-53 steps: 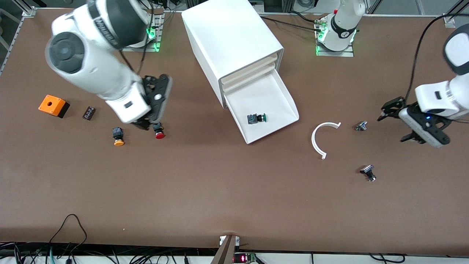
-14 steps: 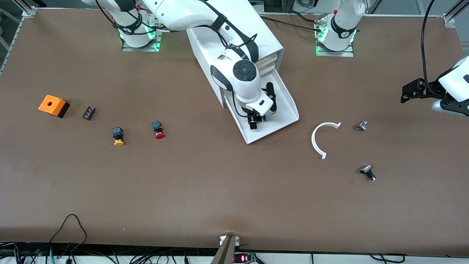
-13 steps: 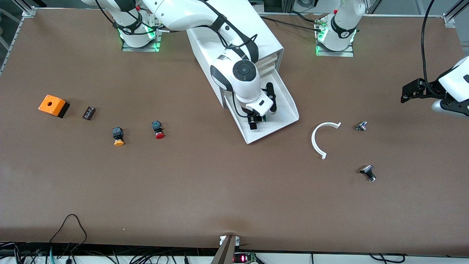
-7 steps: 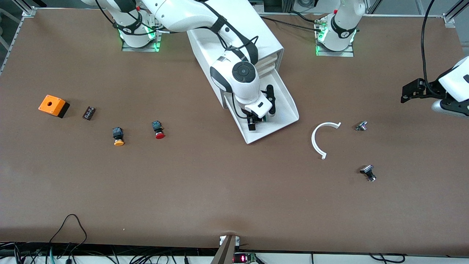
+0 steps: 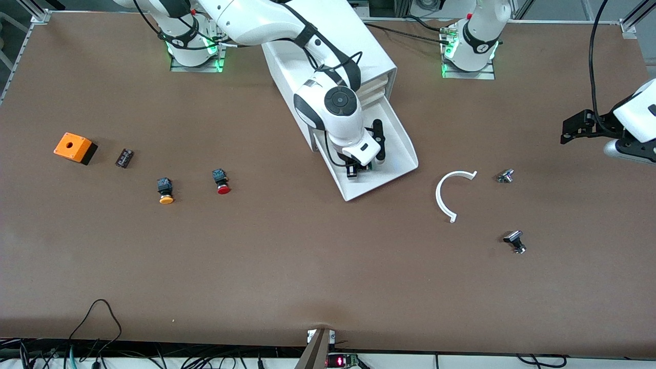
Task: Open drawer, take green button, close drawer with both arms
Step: 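Lower the right gripper into the drawer onto the green button, then close the right gripper on the green button and lift it out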
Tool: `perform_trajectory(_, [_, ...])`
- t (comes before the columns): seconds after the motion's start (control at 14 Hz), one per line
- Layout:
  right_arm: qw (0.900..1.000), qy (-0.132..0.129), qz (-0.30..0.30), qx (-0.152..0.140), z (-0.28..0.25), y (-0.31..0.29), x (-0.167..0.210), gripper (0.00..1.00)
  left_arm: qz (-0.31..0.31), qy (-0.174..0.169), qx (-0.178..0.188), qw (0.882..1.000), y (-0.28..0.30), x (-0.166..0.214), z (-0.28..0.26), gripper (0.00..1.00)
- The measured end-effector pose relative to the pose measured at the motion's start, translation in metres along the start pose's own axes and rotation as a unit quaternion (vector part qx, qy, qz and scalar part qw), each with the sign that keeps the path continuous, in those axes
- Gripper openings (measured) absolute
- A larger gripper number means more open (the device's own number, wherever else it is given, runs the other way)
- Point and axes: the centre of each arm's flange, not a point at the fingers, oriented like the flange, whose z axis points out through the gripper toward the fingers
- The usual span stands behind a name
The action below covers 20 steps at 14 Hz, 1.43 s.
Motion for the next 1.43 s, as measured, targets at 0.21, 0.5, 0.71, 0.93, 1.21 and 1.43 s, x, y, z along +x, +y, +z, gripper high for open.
perform_trajectory(0.21, [1.0, -0.001, -0.006, -0.008, -0.001, 0.0, 0.001, 0.41, 0.0, 0.0, 0.0, 1.0, 0.0, 0.0, 0.0, 1.0])
perform_trajectory(0.5, [1.0, -0.001, 0.011, -0.01, -0.002, 0.001, 0.001, 0.41, 0.0, 0.0, -0.001, 1.0, 0.0, 0.0, 0.0, 1.0])
perform_trajectory(0.71, [0.999, 0.004, 0.034, -0.015, -0.009, 0.003, 0.004, 0.41, 0.0, 0.0, -0.001, 1.0, 0.0, 0.0, 0.0, 1.0])
perform_trajectory(0.93, [0.997, 0.015, 0.067, -0.026, -0.051, 0.009, 0.012, 0.41, 0.0, 0.0, -0.001, 1.0, 0.0, 0.0, 0.0, 1.0])
perform_trajectory(1.21, [0.991, 0.002, 0.119, -0.057, -0.128, 0.043, -0.02, 0.41, 0.0, -0.001, -0.001, 1.0, 0.0, 0.0, 0.0, 1.0])
perform_trajectory(1.43, [0.98, -0.032, 0.174, -0.087, -0.151, 0.088, -0.078, 0.41, -0.001, -0.002, -0.002, 1.0, -0.001, 0.0, 0.001, 1.0])
